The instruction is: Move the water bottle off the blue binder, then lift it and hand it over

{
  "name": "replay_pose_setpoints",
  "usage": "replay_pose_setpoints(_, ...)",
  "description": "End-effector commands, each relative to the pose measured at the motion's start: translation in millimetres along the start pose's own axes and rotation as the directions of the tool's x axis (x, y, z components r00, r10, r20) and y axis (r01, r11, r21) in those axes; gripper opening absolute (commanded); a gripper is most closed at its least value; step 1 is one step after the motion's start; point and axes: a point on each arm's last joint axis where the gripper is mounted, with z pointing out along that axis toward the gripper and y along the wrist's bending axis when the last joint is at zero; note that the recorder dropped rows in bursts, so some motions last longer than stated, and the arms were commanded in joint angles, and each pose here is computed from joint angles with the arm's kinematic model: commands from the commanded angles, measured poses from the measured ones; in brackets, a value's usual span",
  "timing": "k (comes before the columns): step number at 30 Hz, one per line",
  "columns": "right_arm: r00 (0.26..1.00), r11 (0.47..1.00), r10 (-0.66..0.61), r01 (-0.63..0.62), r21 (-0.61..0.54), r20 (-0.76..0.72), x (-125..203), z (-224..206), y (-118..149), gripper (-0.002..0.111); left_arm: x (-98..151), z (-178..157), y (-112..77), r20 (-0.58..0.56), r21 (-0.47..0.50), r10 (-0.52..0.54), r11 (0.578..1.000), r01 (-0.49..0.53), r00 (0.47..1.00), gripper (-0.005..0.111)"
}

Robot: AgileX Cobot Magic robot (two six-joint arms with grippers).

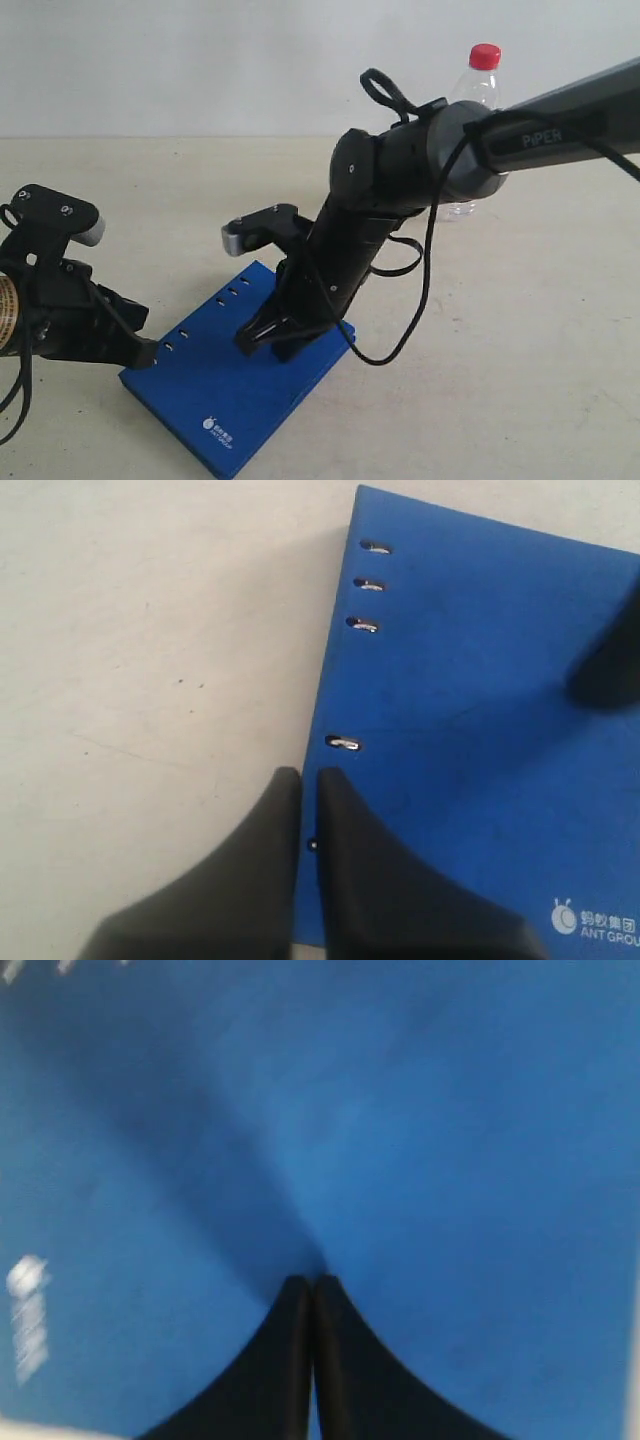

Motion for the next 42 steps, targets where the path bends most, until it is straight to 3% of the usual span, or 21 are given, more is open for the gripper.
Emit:
replay_pose_setpoints(1,0.998,0.991,0.009,-0.018,0.131,0.064,0,-3,-40,0.0,1,-1,0.7,-0.009,-0.013,-0.008,1.0,0.008,1.0,0.005)
replay_pose_setpoints(4,0.998,0.994,-0.07,0.069,0.083,0.003,5,-11,-34,0.0,2,-1,1.0,-0.011,-0.016,-0.001,1.0,0.001,1.0,0.005)
replay_pose_setpoints(9,0.952,0.95,-0.304,0.301,-0.084,-0.031,5,-11,14,0.0,0,-1,0.2,0.0,-0.006,-0.002,1.0,0.002,1.0,0.005)
replay_pose_setpoints(13,0.89,0.886,-0.455,0.451,-0.106,-0.022,4,1,51,0.0,0,-1,0.6,-0.003,-0.011,-0.004,1.0,0.004,1.0,0.005)
replay_pose_setpoints(17,0.858,0.853,-0.513,0.51,-0.107,-0.004,3,9,76,0.0,0,-1,0.8,-0.004,-0.014,-0.01,1.0,0.01,1.0,0.005)
replay_pose_setpoints(31,0.833,0.791,-0.536,0.552,-0.265,0.137,3,12,114,0.0,0,-1,1.5,-0.008,-0.021,-0.021,1.0,0.021,1.0,0.005)
replay_pose_setpoints(34,0.873,0.824,-0.479,0.485,-0.294,0.096,5,16,113,0.0,2,-1,6.7,-0.026,-0.063,-0.062,0.996,0.06,0.998,0.005)
replay_pose_setpoints(37,0.908,0.862,-0.419,0.398,-0.313,0.0,14,38,106,0.0,-3,-6,38.9,-0.027,-0.209,-0.178,0.963,0.168,0.984,0.005)
replay_pose_setpoints(42,0.948,0.947,-0.308,0.297,-0.124,-0.075,12,45,88,0.0,-2,-8,46.7,-0.02,-0.234,-0.209,0.952,0.198,0.978,0.005)
